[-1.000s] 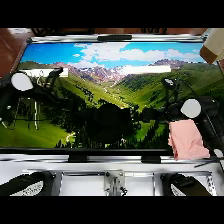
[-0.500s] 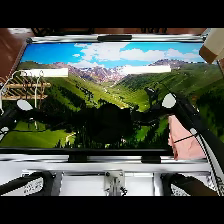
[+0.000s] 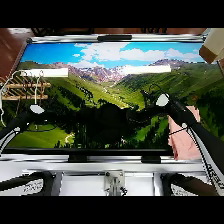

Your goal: Fold the shirts.

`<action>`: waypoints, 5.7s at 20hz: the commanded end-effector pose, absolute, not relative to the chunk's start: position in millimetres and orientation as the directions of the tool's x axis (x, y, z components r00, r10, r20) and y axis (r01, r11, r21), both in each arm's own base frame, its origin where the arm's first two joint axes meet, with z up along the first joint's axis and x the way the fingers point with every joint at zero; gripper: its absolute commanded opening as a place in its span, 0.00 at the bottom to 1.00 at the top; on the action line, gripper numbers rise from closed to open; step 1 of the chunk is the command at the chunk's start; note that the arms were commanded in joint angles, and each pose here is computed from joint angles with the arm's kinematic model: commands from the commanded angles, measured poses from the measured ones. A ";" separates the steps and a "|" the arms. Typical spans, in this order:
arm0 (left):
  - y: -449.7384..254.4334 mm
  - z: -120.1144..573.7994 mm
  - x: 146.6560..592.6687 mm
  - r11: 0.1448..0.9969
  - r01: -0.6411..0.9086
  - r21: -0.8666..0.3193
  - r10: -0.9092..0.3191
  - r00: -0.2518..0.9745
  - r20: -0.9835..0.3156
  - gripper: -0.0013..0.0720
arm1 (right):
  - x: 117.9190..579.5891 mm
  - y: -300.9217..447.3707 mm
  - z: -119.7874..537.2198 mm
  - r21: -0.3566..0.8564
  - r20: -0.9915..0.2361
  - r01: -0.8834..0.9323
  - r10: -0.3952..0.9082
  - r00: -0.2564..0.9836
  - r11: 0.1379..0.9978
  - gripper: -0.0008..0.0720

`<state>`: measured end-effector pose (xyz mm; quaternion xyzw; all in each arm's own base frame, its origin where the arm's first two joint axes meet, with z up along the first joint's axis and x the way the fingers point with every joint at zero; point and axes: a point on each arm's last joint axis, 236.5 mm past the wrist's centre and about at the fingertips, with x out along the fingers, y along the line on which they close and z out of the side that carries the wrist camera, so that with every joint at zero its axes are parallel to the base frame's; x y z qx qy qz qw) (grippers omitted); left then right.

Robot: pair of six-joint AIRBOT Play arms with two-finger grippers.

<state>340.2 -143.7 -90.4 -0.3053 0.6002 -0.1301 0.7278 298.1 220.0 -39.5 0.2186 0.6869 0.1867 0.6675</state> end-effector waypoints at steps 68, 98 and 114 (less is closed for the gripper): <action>-69.7 96.0 280.2 0.961 0.218 -0.170 -0.271 0.609 -0.746 0.06 | 219.4 148.4 -13.6 0.345 -0.924 -0.091 0.321 -0.208 0.934 0.71; -44.2 461.8 240.7 0.969 0.185 0.162 -0.185 0.983 -0.015 0.06 | 254.4 123.2 433.3 0.295 0.124 -0.477 0.461 0.879 0.828 0.10; -1.2 385.6 217.6 0.993 0.044 0.107 -0.006 0.944 -0.330 0.06 | 218.8 66.1 281.0 0.174 -0.659 -0.147 0.226 0.717 0.974 0.10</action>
